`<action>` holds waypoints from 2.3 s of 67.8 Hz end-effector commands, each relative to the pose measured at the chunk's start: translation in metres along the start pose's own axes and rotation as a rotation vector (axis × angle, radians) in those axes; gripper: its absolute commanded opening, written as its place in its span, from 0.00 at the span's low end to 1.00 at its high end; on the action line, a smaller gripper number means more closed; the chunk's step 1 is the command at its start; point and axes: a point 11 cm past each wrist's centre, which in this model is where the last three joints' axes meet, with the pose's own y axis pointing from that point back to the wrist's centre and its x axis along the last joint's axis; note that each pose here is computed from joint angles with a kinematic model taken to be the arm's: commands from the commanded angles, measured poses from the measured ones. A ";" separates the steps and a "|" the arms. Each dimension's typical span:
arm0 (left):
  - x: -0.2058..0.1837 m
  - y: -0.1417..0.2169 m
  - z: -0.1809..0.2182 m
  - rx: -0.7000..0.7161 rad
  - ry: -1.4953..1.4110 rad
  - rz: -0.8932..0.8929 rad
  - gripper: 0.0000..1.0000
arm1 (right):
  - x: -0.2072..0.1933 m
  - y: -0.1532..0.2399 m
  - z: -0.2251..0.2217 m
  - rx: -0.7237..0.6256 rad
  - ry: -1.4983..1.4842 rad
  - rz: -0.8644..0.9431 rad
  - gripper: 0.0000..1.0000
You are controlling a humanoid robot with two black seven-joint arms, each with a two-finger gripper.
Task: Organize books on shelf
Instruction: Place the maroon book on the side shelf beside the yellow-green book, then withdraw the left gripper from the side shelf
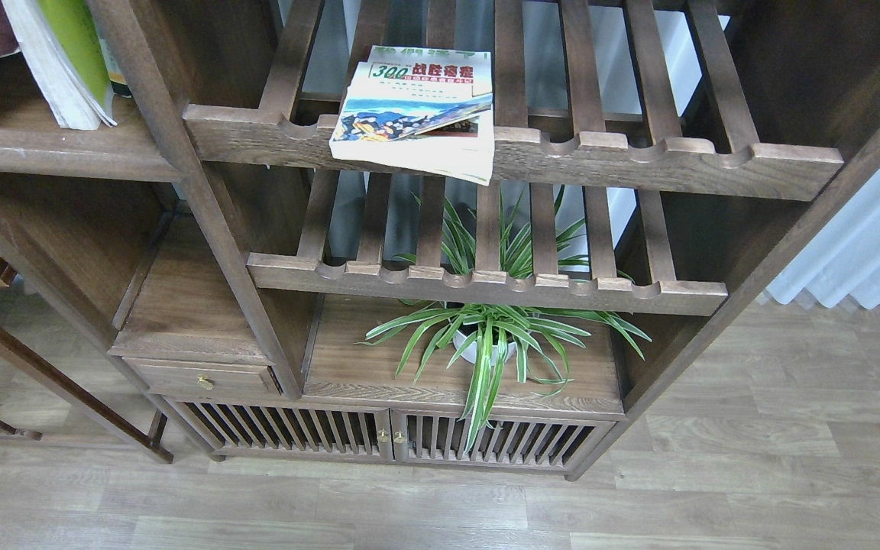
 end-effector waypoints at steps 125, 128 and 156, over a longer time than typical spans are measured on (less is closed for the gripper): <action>-0.023 -0.012 -0.042 0.009 0.209 -0.111 0.56 | 0.000 0.001 -0.009 0.041 -0.007 -0.001 0.99; -0.023 -0.005 -0.047 0.016 0.213 -0.106 0.56 | 0.000 0.001 -0.009 0.041 -0.007 -0.001 0.99; -0.070 0.071 -0.120 0.094 0.444 -0.140 0.62 | -0.004 -0.003 -0.012 0.054 -0.005 -0.014 0.99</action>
